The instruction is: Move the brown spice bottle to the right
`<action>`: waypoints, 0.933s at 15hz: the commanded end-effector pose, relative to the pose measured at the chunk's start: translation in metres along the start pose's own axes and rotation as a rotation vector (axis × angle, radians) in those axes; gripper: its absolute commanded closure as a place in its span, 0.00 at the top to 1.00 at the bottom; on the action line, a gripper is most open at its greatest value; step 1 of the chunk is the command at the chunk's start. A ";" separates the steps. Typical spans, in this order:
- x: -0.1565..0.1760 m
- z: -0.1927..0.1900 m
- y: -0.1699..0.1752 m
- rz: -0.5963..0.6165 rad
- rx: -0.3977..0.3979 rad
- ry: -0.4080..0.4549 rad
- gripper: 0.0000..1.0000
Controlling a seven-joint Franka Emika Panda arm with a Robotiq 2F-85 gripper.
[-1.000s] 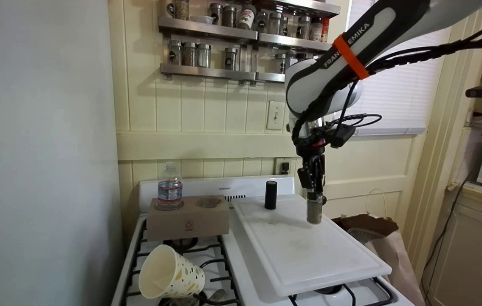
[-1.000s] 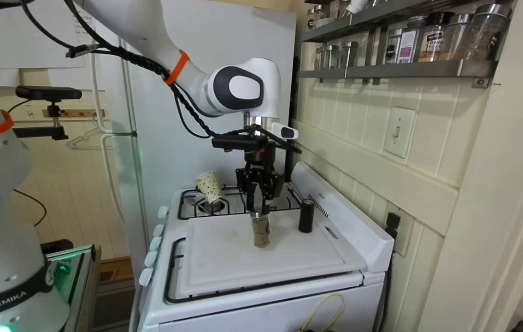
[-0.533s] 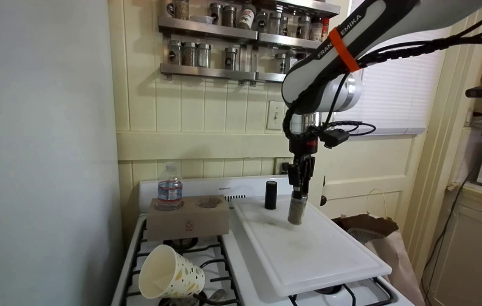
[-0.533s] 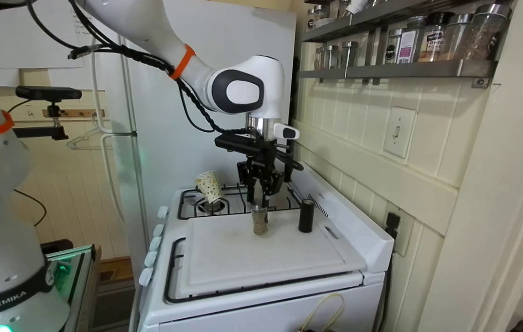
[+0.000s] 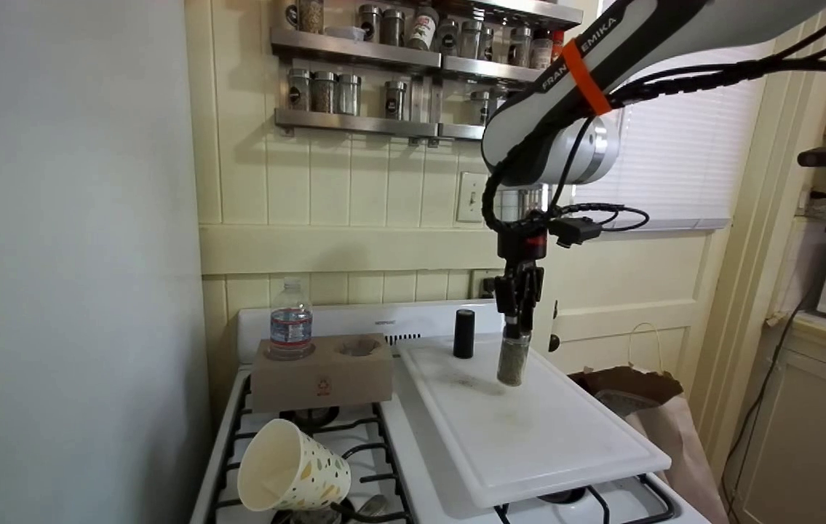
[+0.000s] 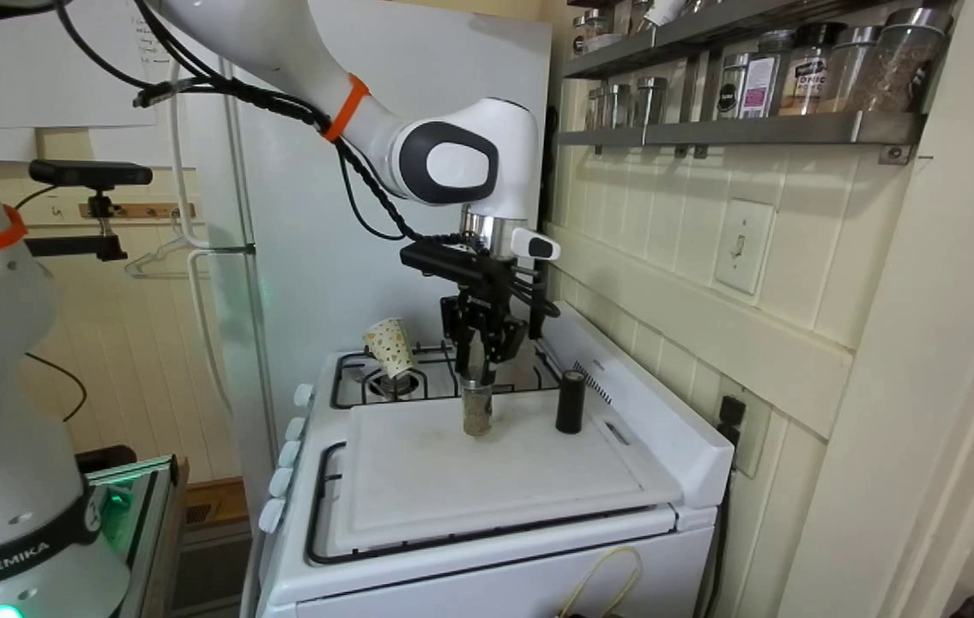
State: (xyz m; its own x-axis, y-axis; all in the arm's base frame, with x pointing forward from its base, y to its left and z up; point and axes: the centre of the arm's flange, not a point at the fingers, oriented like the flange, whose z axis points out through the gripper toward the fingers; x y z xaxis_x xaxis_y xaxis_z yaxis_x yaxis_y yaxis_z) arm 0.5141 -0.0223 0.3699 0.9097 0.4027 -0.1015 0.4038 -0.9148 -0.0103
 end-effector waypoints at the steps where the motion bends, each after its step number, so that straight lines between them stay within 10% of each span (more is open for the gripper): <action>1: 0.004 -0.003 0.008 0.002 0.024 -0.020 0.24; 14: 0.007 0.029 0.024 -0.036 0.019 -0.065 0.24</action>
State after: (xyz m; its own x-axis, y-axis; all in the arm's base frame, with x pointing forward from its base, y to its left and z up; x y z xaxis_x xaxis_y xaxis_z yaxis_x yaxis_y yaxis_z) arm 0.5215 -0.0384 0.3445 0.8977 0.4148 -0.1484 0.4147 -0.9094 -0.0328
